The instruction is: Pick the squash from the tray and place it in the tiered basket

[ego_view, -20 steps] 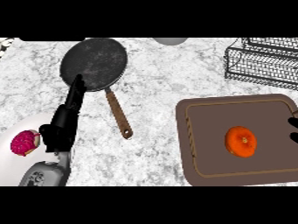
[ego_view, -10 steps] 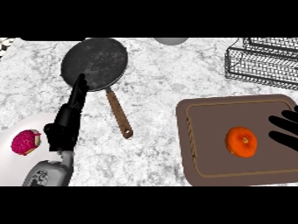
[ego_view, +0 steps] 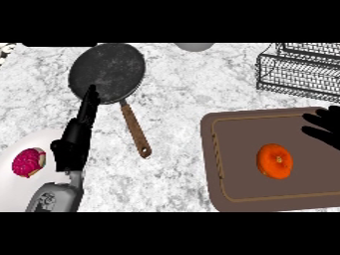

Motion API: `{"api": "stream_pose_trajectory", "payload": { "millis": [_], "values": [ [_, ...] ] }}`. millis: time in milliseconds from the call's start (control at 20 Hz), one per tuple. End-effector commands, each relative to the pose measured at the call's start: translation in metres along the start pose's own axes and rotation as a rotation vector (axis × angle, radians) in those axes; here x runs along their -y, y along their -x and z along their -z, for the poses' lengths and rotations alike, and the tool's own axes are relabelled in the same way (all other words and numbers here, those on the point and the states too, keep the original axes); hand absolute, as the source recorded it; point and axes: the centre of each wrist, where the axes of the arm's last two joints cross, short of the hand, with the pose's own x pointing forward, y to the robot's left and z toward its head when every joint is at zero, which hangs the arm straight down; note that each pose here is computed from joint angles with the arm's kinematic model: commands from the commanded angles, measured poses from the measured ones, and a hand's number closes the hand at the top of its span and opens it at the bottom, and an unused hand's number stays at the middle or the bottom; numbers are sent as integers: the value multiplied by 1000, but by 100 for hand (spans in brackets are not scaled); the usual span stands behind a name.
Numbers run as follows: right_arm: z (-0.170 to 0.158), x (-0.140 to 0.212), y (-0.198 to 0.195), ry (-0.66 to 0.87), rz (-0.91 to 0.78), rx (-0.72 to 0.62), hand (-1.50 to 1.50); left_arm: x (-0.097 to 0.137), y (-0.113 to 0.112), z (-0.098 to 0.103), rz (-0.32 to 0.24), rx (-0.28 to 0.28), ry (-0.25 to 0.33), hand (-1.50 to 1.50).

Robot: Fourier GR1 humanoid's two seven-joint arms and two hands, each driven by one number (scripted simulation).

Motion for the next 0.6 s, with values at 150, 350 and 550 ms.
{"api": "stream_pose_trajectory", "payload": {
  "millis": [150, 350, 550],
  "values": [
    [15, -25, 17, -80, 55, 33, -150, 11, -5, -7, -13, -5, 2, 0],
    [27, -34, 5, -54, 38, 91, -150, 21, -12, 8, -13, 8, 6, 0],
    [25, -27, 13, -68, 59, 88, -150, 17, -12, 14, 6, 2, -2, 0]
  ]
}}
